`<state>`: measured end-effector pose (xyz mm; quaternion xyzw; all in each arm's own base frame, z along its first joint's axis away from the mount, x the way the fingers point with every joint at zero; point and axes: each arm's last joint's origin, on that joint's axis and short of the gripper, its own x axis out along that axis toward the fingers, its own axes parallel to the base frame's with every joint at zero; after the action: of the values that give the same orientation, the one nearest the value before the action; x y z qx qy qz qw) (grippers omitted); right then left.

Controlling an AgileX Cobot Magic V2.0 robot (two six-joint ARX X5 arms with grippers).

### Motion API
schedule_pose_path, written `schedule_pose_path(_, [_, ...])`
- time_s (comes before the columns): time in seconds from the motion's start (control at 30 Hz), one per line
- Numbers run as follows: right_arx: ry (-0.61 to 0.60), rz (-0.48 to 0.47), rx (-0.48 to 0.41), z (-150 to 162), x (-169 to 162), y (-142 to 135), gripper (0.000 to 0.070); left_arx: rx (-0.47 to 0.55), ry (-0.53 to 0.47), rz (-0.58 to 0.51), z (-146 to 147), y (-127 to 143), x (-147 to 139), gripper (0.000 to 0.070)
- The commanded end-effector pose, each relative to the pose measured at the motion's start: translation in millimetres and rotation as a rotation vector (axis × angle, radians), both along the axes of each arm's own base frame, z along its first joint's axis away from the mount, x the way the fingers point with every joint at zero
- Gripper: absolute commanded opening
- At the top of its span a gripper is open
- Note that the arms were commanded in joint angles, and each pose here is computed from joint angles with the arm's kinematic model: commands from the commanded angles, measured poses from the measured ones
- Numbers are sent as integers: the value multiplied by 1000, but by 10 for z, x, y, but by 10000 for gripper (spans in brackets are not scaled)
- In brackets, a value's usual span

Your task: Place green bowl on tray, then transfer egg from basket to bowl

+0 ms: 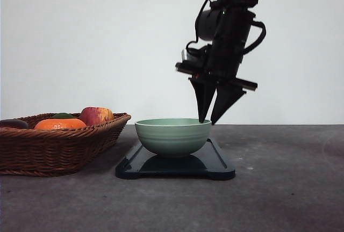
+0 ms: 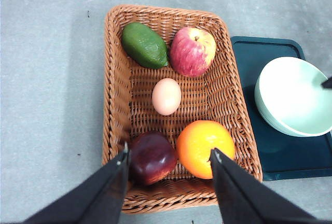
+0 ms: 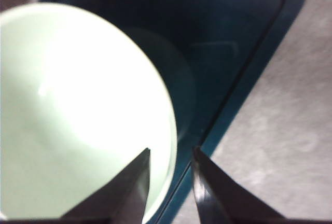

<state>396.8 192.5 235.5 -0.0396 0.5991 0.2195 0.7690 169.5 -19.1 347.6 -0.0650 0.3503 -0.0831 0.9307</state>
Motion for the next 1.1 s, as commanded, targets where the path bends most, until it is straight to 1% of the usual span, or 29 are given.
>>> schedule_pose_path(0.0, [-75, 17, 19, 249, -29, 23, 157, -4, -18, -3, 60, -5, 13, 310])
schedule_pose_path(0.1, [-174, 24, 61, 567, -119, -17, 157, -4, -12, -3, 56, -5, 9, 311])
schedule_pose_path(0.2, [-261, 25, 107, 822, -202, -57, 157, -2, 4, -3, 44, -4, -2, 311])
schedule_pose_path(0.3, [-325, 24, 136, 958, -306, -106, 158, -1, 9, -3, 40, -4, -6, 311])
schedule_pose_path(0.37, [-372, 25, 158, 984, -393, -140, 157, -1, 11, -3, 39, -3, -7, 311])
schedule_pose_path(0.5, [-467, 51, 208, 914, -647, -201, 157, -1, 16, -4, 35, -3, -10, 311])
schedule_pose_path(0.6, [-509, 95, 203, 805, -853, -301, 157, -2, 14, -5, 37, -4, -8, 311])
schedule_pose_path(0.7, [-515, 116, 182, 680, -1067, -418, 157, -3, 4, -4, 44, -4, -2, 310])
schedule_pose_path(0.8, [-518, 113, 177, 574, -1279, -553, 157, -4, -10, -4, 55, -5, 7, 311])
schedule_pose_path(0.97, [-532, 105, 177, 485, -1624, -752, 158, -6, -20, -5, 62, -6, 13, 310])
schedule_pose_path(1.07, [-560, 96, 182, 456, -1834, -864, 158, -14, -17, -15, 61, -10, 11, 310])
